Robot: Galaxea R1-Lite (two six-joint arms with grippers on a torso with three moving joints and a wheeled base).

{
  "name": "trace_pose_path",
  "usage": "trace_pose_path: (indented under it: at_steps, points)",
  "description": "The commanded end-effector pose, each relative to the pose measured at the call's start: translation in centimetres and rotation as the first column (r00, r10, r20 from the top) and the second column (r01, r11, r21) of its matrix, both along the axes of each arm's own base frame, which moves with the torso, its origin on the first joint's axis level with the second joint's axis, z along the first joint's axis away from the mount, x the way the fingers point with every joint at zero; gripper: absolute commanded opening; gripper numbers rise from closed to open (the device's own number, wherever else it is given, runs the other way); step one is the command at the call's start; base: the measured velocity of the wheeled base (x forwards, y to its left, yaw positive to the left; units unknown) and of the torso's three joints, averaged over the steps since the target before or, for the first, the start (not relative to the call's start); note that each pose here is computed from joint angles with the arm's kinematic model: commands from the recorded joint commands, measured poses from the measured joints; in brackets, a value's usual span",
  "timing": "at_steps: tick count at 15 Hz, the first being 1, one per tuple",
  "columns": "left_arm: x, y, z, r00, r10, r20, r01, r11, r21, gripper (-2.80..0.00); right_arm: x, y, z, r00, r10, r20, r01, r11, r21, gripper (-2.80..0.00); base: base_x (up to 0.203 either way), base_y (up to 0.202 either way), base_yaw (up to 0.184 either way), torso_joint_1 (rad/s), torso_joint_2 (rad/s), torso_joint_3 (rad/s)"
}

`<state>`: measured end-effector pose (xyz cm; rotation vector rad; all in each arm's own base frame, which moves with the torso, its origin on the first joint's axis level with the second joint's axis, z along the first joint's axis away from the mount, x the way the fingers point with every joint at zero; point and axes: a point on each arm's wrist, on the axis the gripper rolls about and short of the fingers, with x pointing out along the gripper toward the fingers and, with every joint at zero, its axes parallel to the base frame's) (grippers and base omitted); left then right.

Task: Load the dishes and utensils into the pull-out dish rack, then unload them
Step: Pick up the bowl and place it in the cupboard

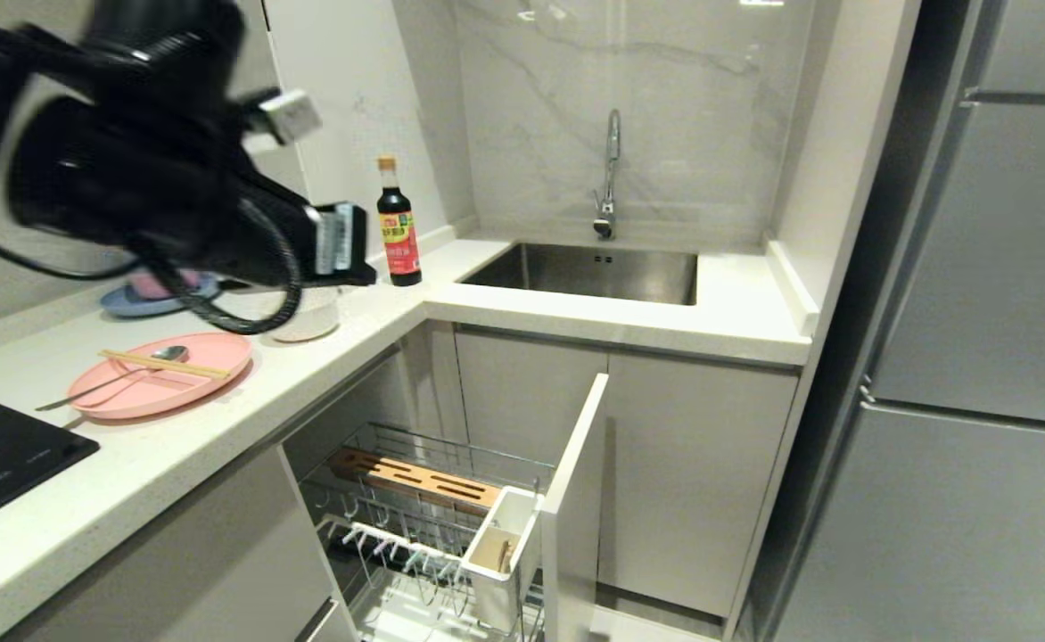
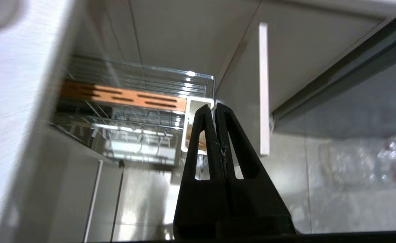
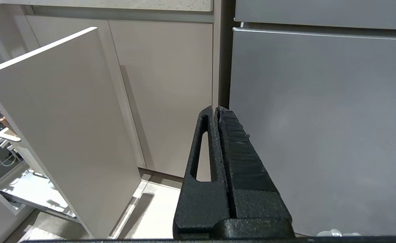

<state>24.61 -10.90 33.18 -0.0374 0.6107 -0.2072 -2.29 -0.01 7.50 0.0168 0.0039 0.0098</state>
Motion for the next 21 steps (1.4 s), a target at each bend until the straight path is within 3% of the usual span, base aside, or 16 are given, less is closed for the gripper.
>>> trace_pose_path:
  at_steps: [1,4,6,8,11,14,17,18,20,21]
  points:
    - [-8.0,4.2,4.4,0.984,0.033,0.175,-0.020,0.997,-0.078,-2.80,0.0,0.0,0.0,1.000,0.000,0.001,0.000,1.000,0.000,-2.80,0.000,0.000,0.000,0.000,0.00,0.000]
    - [-18.2,9.7,5.8,0.923,0.152,0.354,-0.125,0.987,-0.099,-2.80,0.0,0.0,0.0,1.000,0.001,0.000,-0.001,1.000,0.000,-2.80,0.000,0.000,0.000,0.000,0.00,0.000]
    - [-24.5,11.1,3.9,0.878,0.190,0.440,-0.172,0.982,-0.080,-2.80,0.0,0.0,0.0,1.000,0.000,0.000,0.000,1.000,0.000,-2.80,0.000,0.000,0.000,0.000,0.00,0.000]
    - [-29.8,11.4,-0.6,0.844,0.179,0.505,-0.190,0.981,-0.030,-2.80,0.0,0.0,0.0,1.000,0.001,0.001,-0.001,1.000,0.000,-2.80,0.000,0.000,0.000,0.000,0.00,0.000]
    - [-33.4,11.3,-8.8,0.800,0.135,0.585,-0.206,0.977,0.057,-2.80,0.0,0.0,0.0,1.000,0.001,0.002,-0.001,1.000,0.000,-2.80,0.000,0.000,0.000,0.000,0.00,0.000]
    - [-32.5,11.0,-15.9,0.797,0.087,0.598,-0.195,0.974,0.118,-2.80,0.0,0.0,0.0,1.000,0.001,0.000,-0.001,1.000,0.000,-2.80,0.000,0.000,0.000,0.000,0.00,0.000]
    - [-28.9,11.0,-20.9,0.764,0.112,0.636,-0.230,0.968,0.105,-2.80,0.0,0.0,0.0,1.000,0.001,-0.001,-0.001,1.000,0.000,-2.80,0.000,0.000,0.000,0.000,0.00,0.000]
    - [-27.9,11.0,-22.8,0.769,0.116,0.628,-0.237,0.965,0.112,-2.80,0.0,0.0,0.0,1.000,0.001,0.000,-0.001,1.000,0.000,-2.80,0.000,0.000,0.000,0.000,0.00,0.000]
    - [-26.9,11.0,-25.3,0.784,0.111,0.611,-0.235,0.964,0.127,-2.80,0.0,0.0,0.0,1.000,-0.001,0.000,0.001,1.000,0.000,-2.80,0.000,0.000,0.000,0.000,0.00,0.000]
    - [-26.9,11.0,-25.1,0.758,0.109,0.644,-0.239,0.964,0.119,-2.80,0.0,0.0,0.0,1.000,0.001,0.000,-0.001,1.000,0.000,-2.80,0.000,0.000,0.000,0.000,0.00,0.000]
